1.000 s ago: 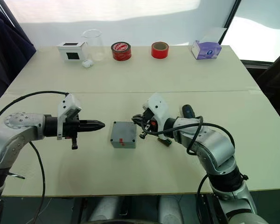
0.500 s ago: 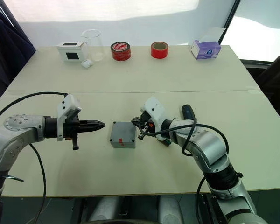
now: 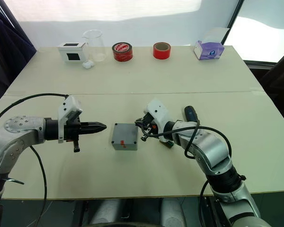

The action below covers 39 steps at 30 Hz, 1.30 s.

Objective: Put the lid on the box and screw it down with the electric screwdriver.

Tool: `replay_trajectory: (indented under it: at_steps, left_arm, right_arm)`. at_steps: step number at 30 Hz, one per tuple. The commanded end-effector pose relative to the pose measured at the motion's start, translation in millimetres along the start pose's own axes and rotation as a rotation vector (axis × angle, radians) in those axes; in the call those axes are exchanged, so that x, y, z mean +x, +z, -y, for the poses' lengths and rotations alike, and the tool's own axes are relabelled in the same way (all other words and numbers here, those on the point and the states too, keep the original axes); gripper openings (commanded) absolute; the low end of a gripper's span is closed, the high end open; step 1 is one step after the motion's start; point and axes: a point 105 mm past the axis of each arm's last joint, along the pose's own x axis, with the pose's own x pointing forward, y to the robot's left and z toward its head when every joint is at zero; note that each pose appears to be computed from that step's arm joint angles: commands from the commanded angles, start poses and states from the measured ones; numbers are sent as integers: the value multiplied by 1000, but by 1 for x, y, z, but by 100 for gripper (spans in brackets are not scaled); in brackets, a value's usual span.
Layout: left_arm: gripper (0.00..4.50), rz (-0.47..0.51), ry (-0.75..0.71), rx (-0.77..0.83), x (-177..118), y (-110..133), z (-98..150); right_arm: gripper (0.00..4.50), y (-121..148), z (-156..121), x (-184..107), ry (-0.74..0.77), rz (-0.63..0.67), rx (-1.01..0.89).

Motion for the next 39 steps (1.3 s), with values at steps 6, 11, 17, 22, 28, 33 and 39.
replay_trajectory:
  at_steps: [6, 11, 17, 22, 28, 33, 39]
  left_arm:
    - [0, 28, -6, 47, -2, 13, 2]
    - [0, 33, -10, 47, -2, 14, 2]
    - [0, 44, -46, 40, 1, 16, 7]
    - [0, 117, -102, 39, 3, 35, 13]
    - [0, 163, -229, 67, 11, 53, 33]
    - [0, 11, -335, 280, 29, 36, 49]
    - [0, 19, -387, 321, 35, 36, 55]
  right_arm:
    - [35, 3, -2, 1, 6, 21, -11]
    - [183, 4, -1, 1, 7, 21, -13]
    - [424, 10, 6, -8, -16, 39, -42]
    - [443, 23, 35, -42, -116, 41, 68]
    - [443, 26, 64, -89, -213, -74, 139]
    - [443, -11, 91, -150, -303, -446, 336]
    - [443, -42, 90, -163, -294, -657, 396]
